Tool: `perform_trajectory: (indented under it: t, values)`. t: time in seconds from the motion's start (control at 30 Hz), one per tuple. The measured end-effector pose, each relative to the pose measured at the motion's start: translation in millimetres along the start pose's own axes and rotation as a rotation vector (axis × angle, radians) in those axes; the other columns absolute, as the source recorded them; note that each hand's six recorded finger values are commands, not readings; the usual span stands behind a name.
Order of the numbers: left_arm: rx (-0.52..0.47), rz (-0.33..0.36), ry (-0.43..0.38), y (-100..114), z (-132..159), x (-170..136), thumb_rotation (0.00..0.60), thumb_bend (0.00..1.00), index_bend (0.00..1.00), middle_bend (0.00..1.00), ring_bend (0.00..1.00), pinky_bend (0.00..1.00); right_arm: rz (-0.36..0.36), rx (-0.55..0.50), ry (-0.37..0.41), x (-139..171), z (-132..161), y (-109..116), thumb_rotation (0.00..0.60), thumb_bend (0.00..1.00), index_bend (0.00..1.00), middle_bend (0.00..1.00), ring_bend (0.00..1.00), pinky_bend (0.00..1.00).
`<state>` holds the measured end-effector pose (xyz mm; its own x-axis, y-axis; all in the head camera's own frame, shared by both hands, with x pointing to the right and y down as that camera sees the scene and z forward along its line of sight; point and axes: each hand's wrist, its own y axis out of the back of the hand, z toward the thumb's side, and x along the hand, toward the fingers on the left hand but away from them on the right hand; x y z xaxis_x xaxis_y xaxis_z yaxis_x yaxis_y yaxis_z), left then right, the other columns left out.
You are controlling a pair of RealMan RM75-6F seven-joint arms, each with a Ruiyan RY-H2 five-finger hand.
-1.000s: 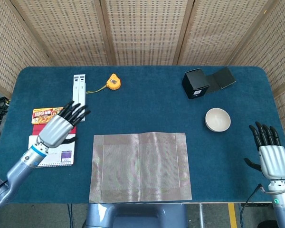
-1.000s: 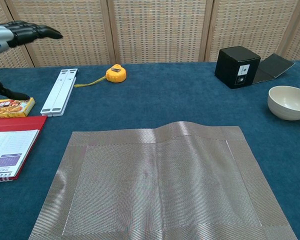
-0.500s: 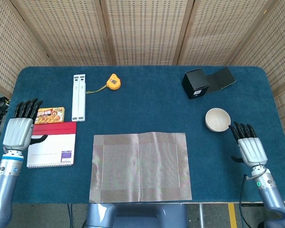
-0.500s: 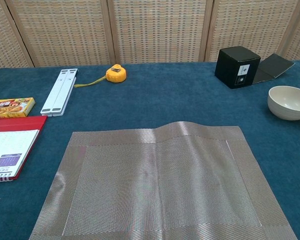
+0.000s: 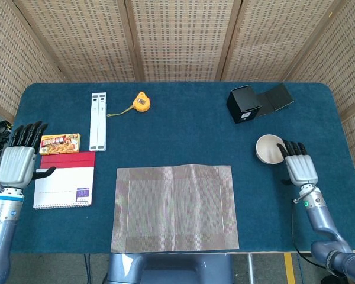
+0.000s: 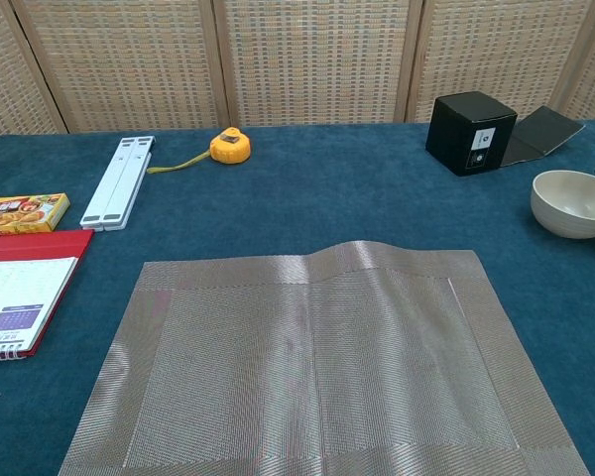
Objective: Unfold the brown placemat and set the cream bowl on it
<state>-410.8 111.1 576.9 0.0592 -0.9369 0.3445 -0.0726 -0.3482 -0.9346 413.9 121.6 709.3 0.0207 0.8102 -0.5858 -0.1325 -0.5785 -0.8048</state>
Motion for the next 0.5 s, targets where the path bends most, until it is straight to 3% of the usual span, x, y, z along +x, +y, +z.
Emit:
perform_trajectory:
  t: [0.23,0.4,0.5]
  values:
    - [-0.005,-0.010,0.001,-1.1,-0.8,1.0,0.600,0.00,0.00,0.00,0.00,0.00,0.021,0.012,0.004,-19.1,8.9,-9.1,0.600,0.33,0.29,0.00,0.00,0.00]
    - [-0.008,-0.011,-0.002,-1.2,-0.1,0.3,0.600,0.00,0.00,0.00,0.00,0.00,0.025,0.004,0.006,-30.1,14.1,-15.0,0.600,0.57,0.46,0.00,0.00,0.00]
    - [-0.009,-0.014,-0.002,-1.7,-0.1,0.5,0.600,0.00,0.00,0.00,0.00,0.00,0.010,-0.003,0.009,-34.1,16.3,-15.6,0.600,0.67,0.56,0.00,0.00,0.00]
